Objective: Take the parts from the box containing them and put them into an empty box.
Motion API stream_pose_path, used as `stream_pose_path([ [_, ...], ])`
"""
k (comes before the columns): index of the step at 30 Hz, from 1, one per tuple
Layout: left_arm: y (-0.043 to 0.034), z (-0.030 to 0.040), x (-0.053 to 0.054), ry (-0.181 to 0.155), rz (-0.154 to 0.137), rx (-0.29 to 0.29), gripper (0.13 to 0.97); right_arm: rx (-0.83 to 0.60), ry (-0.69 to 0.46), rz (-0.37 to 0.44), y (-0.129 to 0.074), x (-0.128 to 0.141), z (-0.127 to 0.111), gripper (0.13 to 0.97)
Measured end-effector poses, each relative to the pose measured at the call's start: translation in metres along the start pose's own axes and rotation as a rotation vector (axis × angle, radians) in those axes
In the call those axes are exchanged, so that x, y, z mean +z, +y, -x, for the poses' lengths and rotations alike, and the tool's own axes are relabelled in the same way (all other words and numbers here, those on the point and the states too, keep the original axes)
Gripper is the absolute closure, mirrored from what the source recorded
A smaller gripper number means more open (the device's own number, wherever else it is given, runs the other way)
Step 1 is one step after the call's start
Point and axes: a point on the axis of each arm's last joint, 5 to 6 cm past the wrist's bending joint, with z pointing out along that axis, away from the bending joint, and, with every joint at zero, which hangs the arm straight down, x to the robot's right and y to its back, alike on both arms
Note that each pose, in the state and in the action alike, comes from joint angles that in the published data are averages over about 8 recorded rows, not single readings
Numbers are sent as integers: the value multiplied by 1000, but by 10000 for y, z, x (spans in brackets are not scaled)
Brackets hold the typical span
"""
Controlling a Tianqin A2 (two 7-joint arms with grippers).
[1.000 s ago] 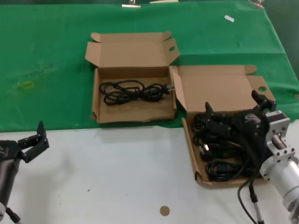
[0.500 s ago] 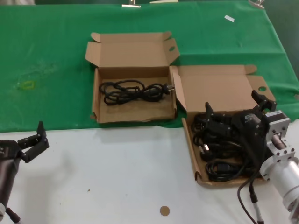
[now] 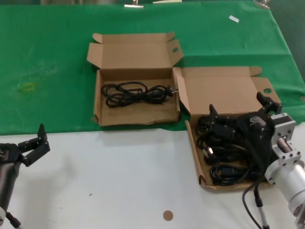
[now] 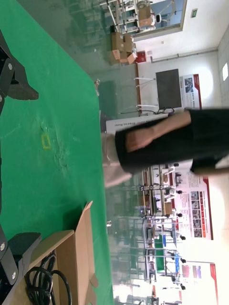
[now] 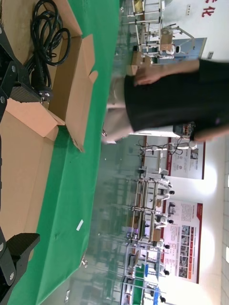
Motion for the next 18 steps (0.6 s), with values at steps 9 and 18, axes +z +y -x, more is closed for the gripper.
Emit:
stream_pose_path([
  [9, 0, 0, 0, 0, 0, 0, 132, 0, 0, 0, 0, 0, 0, 130],
  [18, 0, 0, 0, 0, 0, 0, 132, 0, 0, 0, 0, 0, 0, 130],
])
